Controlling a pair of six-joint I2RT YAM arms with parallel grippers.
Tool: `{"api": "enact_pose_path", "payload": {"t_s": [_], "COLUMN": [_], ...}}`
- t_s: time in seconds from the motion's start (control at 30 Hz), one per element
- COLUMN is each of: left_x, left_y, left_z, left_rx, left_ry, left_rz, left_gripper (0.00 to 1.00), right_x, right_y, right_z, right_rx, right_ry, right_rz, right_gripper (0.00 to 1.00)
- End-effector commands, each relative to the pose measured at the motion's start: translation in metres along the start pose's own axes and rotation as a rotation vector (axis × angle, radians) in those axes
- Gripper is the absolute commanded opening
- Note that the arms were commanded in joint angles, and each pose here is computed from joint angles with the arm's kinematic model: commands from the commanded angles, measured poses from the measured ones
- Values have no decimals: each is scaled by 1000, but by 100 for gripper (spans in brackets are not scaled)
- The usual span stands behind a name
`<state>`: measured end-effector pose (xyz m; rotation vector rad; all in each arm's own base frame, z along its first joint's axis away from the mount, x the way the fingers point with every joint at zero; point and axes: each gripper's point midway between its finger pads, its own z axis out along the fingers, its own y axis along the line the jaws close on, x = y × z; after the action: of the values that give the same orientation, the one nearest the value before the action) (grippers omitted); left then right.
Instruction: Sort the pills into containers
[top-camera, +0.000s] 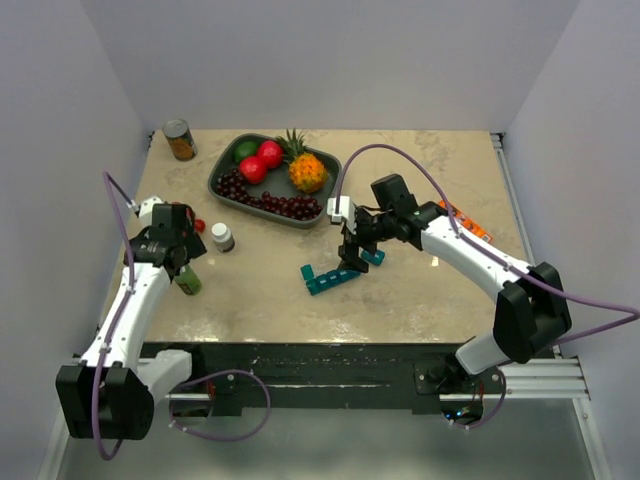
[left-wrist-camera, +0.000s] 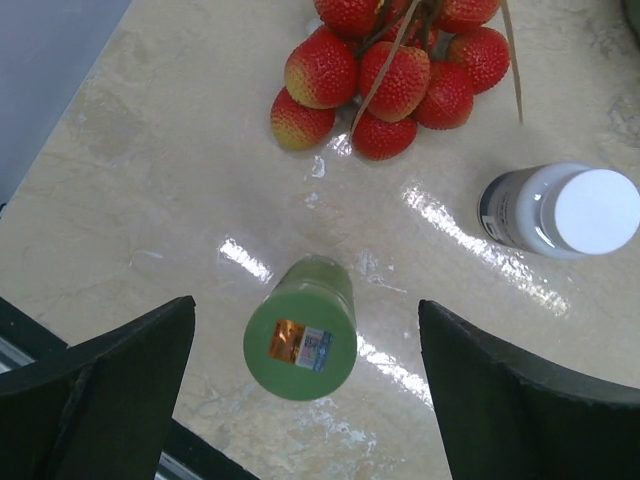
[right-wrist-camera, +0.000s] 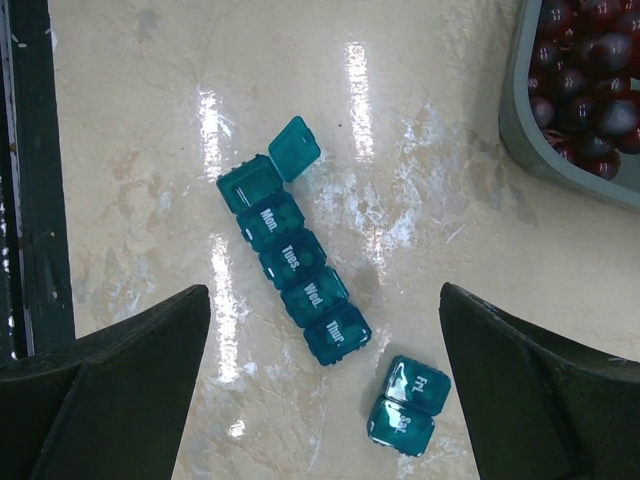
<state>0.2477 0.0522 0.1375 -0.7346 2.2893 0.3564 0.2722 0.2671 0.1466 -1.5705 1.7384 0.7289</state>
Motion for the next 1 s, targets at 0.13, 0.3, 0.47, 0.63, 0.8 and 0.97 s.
{"api": "enact_pose_path", "payload": {"t_s": [0.13,0.3,0.47,0.63,0.8,0.97], "left_x": [12,26,43,36,35,53], "left_y": [-12,-15,-13,-20,-59,-93], "left_z": [34,36,43,35,4,-40], "left_rx": [104,130,123,181,439,723], "left_ry": [67,87,123,98,148,210], "left_rz": [-52,-69,-70,-81,-69,28], "left_gripper": [83,74,63,11,0,0], "right_x": [-14,-13,-12,-10,-19,-33], "right_y": [-1,-2,-3,-1,11,16], "right_z": [-12,-12,-14,-16,-26,-41], "right_rx": [14,13,19,0,-33,8], "right_ry": [-63,-65,-66,-71,-120,-174], "right_rz": [-26,-22,-19,-45,-94,-177], "right_gripper": [99,99,99,99,99,99]}}
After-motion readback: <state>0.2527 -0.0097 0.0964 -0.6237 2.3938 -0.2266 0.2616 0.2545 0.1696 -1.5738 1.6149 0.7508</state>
